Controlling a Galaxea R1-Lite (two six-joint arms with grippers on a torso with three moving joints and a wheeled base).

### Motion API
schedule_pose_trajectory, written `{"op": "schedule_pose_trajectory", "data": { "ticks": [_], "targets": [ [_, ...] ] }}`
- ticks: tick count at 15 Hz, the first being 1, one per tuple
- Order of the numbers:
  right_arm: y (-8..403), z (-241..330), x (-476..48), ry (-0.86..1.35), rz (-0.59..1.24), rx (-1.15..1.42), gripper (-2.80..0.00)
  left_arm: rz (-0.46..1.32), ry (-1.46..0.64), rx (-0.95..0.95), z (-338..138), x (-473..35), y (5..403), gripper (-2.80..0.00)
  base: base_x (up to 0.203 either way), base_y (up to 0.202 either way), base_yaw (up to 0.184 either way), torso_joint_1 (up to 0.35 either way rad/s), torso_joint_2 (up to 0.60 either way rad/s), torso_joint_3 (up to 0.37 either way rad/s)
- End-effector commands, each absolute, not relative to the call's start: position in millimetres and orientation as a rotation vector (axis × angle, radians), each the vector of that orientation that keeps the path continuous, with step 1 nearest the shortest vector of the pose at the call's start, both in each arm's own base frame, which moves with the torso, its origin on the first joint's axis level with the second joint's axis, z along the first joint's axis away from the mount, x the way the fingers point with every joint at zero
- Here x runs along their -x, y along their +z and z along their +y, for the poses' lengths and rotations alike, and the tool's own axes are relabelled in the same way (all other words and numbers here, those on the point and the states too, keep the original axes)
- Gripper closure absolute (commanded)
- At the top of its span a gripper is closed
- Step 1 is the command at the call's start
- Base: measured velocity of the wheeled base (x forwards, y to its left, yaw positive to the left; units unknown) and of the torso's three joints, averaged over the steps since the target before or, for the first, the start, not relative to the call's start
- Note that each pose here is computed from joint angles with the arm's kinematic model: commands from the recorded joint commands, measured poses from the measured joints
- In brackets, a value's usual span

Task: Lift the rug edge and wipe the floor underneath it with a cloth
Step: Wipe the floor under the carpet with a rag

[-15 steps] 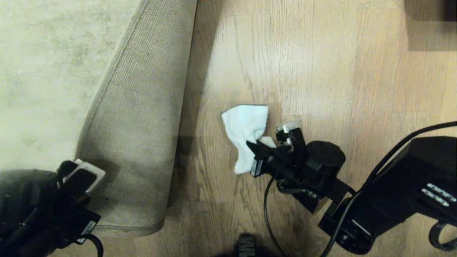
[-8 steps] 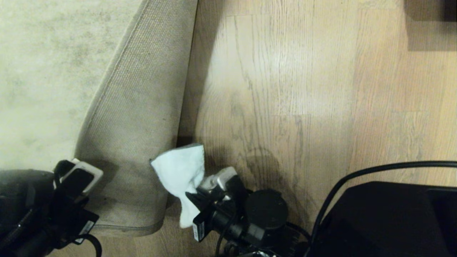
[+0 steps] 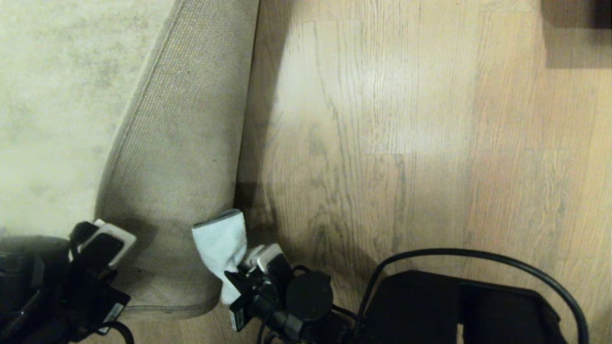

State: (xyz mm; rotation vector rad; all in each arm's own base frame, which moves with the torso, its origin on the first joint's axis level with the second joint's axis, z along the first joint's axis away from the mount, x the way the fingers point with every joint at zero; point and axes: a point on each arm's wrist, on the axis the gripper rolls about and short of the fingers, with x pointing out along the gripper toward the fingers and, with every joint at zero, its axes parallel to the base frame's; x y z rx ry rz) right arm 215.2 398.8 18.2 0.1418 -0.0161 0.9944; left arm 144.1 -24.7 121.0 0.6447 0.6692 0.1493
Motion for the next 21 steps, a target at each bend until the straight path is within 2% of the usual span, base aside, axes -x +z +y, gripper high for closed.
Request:
{"op": "schedule_pose_trajectory", "data": {
  "ticks": [1, 6, 11, 15, 21],
  "targets": [
    [1, 399, -224, 0.976, 0.0, -0.138, 0.0, 0.673, 0.153, -0.649, -24, -141, 120, 0.0, 0.0, 0.0, 0.0, 0.0, 0.0, 0.0],
    [8, 370, -267, 0.86, -0.016, -0.146, 0.0, 0.673, 0.153, -0.649, -23, -140, 119, 0.0, 0.0, 0.0, 0.0, 0.0, 0.0, 0.0],
    [24, 317, -316, 0.702, -0.037, -0.14, 0.0, 0.673, 0.153, -0.648, -23, -139, 119, 0.0, 0.0, 0.0, 0.0, 0.0, 0.0, 0.0],
    [54, 274, -332, 0.611, -0.064, -0.144, 0.0, 0.675, 0.153, -0.649, -23, -138, 118, 0.0, 0.0, 0.0, 0.0, 0.0, 0.0, 0.0],
    [124, 218, -325, 0.515, -0.178, -0.155, 0.0, 0.677, 0.152, -0.65, -23, -138, 118, 0.0, 0.0, 0.0, 0.0, 0.0, 0.0, 0.0]
  ]
}}
